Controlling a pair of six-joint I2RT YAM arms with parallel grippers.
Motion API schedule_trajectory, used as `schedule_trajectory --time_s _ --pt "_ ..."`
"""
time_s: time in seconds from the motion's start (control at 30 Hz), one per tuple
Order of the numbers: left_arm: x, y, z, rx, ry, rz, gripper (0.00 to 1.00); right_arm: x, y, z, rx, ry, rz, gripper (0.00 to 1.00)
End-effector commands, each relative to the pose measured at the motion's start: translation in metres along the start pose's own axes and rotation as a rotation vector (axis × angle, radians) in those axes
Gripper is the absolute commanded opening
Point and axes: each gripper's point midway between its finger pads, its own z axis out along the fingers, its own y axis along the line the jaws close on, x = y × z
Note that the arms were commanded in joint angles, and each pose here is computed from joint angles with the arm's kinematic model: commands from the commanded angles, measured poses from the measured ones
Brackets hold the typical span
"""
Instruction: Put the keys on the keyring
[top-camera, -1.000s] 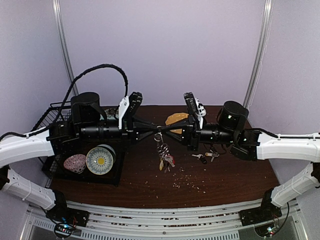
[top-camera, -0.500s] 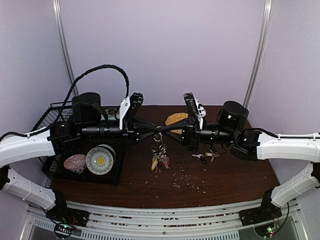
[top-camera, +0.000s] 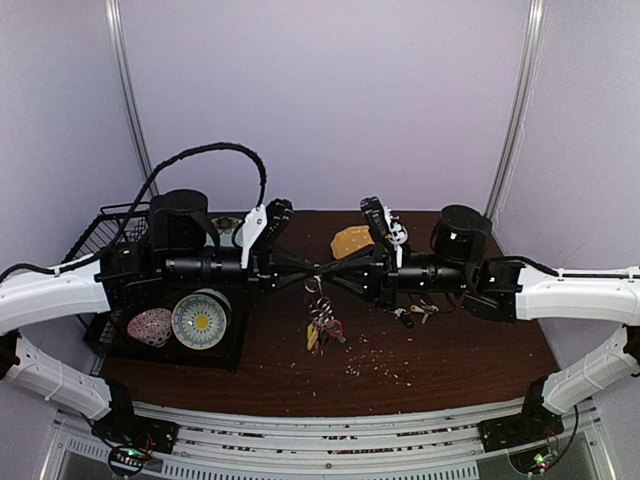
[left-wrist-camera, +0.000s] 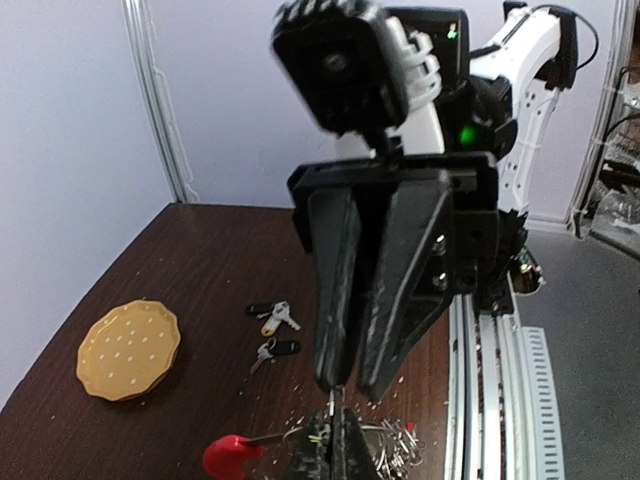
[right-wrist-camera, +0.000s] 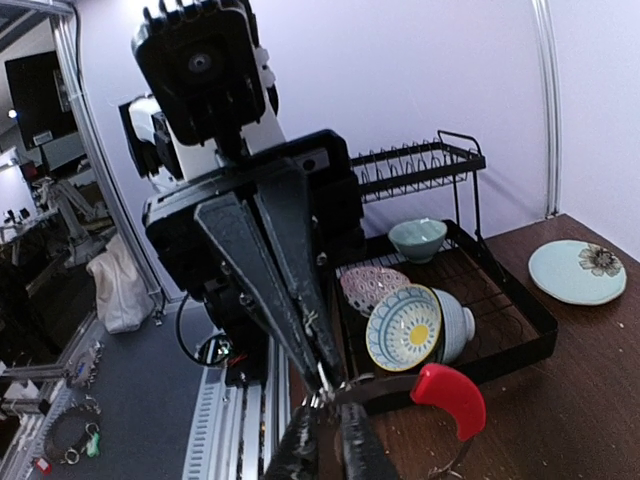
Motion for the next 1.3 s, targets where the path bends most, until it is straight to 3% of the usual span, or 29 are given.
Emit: schedule_trajectory --time_s 0.0,0.3,0.53,0.7,1.0,1.27 --pt "-0.003 0.024 -0.018 -0.142 0.074 0.117 0.00 0.001 -0.005 -0.016 0.036 0.071 -0.090 0.16" --pt "0.002 0.030 -0.023 -0.172 0.209 0.216 0.00 0.008 -0.003 -0.006 -0.103 0.259 -0.272 0.22" --pt "-0.005 0.027 -0.024 -0.166 0.209 0.235 0.00 -0.002 -0.011 0.024 -0.178 0.265 -0.298 0.27" --pt "-0.005 0.027 -0.025 -0.167 0.220 0.250 0.00 -0.006 -0.016 0.029 -0.169 0.255 -0.313 0.17" --pt "-0.006 0.025 -0.021 -0.145 0.216 0.255 0.00 -0.008 -0.022 0.038 -0.159 0.230 -0.301 0.18" --pt "-0.005 0.024 -0.019 -0.133 0.218 0.257 0.00 -0.008 -0.025 0.046 -0.154 0.221 -0.297 0.11"
